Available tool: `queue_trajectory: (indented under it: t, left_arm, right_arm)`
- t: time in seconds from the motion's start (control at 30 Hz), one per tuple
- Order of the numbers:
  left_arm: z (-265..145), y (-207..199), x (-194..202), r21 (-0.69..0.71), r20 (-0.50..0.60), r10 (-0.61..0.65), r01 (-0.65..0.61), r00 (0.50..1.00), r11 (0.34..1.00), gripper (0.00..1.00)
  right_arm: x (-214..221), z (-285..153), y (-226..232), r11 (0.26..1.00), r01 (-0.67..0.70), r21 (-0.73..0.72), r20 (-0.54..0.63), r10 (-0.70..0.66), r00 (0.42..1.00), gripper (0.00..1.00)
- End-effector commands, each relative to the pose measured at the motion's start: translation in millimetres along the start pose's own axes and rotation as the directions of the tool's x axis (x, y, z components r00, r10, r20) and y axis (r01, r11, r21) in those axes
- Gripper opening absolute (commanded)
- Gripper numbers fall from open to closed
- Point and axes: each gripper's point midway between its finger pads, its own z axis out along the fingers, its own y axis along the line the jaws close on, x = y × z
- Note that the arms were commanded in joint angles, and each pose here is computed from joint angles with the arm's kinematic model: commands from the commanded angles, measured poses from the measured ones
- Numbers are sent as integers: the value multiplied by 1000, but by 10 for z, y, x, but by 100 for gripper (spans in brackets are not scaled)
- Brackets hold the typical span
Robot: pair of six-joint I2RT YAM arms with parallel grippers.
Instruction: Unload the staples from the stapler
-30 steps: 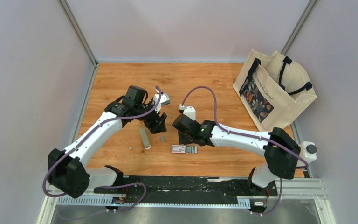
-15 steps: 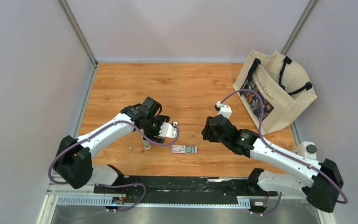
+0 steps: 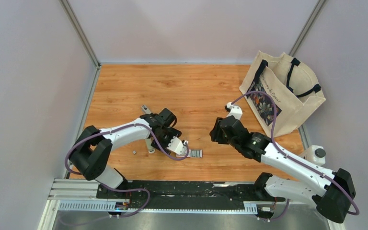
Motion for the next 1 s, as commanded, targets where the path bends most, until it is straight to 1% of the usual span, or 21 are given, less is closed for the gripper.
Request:
queue_trajectory:
  t: [0.0, 0.23, 0.37, 0.53, 0.77, 0.97]
  left_arm:
    - [78, -13, -21, 18, 1, 81, -81, 997, 997, 77]
    - [206, 33, -154, 4, 7, 107, -107, 994, 994, 77]
    - [253, 82, -207, 1, 11, 98, -98, 995, 995, 77]
    - [283, 152, -193, -7, -3, 102, -102, 995, 995, 76]
    - [232, 289, -338, -13, 46, 59, -59, 997, 998, 76]
    - [244, 395, -375, -35, 52, 34, -32, 998, 999, 76]
  right_arm:
    - [-216, -85, 122, 998, -20, -58, 56, 24, 998, 41]
    - [-234, -73, 125, 998, -18, -64, 52, 21, 998, 41]
    - [-222, -72, 116, 998, -19, -65, 48, 22, 999, 41]
    - [-211, -67, 114, 997, -20, -68, 42, 23, 999, 41]
    - [-189, -37, 93, 997, -23, -67, 37, 26, 999, 41]
    - [-180, -39, 66, 998, -24, -64, 37, 26, 999, 41]
